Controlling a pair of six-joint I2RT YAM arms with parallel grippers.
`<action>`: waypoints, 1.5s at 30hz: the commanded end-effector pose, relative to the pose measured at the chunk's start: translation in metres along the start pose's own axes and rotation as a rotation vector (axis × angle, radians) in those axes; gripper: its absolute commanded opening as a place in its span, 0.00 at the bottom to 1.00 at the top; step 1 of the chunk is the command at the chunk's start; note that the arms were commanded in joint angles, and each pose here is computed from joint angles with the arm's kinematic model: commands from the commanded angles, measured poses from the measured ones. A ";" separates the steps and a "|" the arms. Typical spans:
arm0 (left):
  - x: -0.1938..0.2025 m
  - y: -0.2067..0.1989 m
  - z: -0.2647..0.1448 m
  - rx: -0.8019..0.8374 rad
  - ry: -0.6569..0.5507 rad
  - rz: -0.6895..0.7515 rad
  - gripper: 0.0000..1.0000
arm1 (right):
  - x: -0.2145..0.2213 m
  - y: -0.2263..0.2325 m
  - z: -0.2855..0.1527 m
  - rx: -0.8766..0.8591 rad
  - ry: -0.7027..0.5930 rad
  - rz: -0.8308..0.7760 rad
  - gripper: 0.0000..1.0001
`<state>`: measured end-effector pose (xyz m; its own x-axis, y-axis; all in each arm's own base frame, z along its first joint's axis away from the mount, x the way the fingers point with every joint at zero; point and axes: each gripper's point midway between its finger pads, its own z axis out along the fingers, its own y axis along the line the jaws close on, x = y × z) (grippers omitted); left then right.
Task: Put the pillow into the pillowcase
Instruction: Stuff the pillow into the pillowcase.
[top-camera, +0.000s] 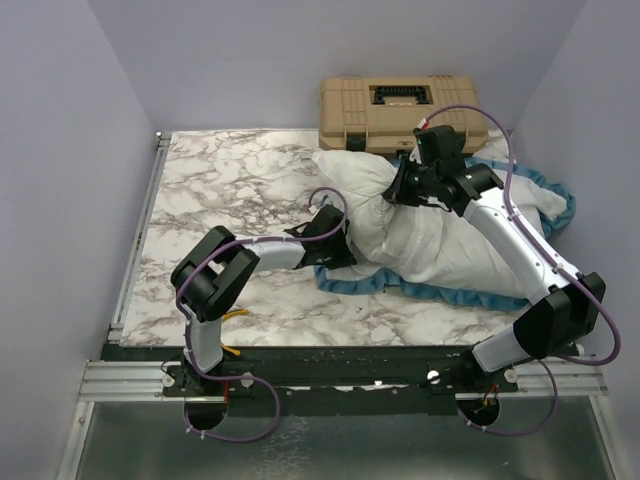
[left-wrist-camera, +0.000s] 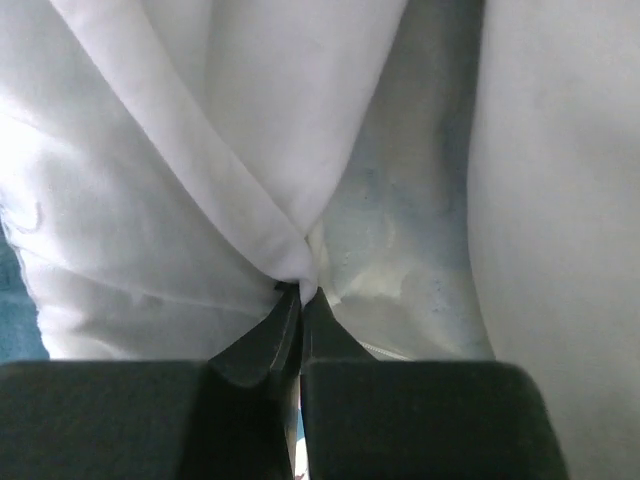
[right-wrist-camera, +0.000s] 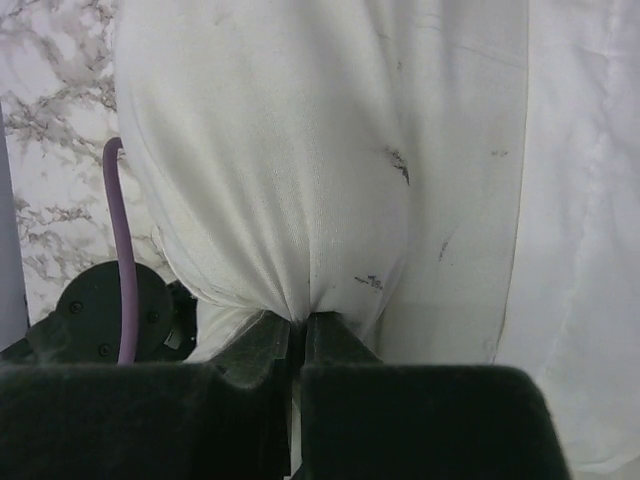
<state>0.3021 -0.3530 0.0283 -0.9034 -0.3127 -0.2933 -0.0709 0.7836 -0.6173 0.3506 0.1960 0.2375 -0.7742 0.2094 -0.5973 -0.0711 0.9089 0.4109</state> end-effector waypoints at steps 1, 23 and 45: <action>-0.012 0.017 -0.006 -0.066 -0.053 0.034 0.00 | -0.025 -0.009 -0.022 0.017 -0.092 0.007 0.00; -0.034 0.013 -0.094 0.041 -0.281 0.058 0.00 | -0.009 -0.015 0.001 0.021 -0.046 -0.215 0.00; 0.008 0.038 -0.005 -0.166 0.012 0.159 0.00 | -0.028 -0.007 -0.010 0.033 -0.089 -0.181 0.00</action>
<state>0.3075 -0.3327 0.0272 -0.8783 -0.2262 -0.4213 0.0223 0.8607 -0.5087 0.3546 0.1928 0.2489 -0.7210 0.0577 -0.6905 -0.2273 0.9217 0.3143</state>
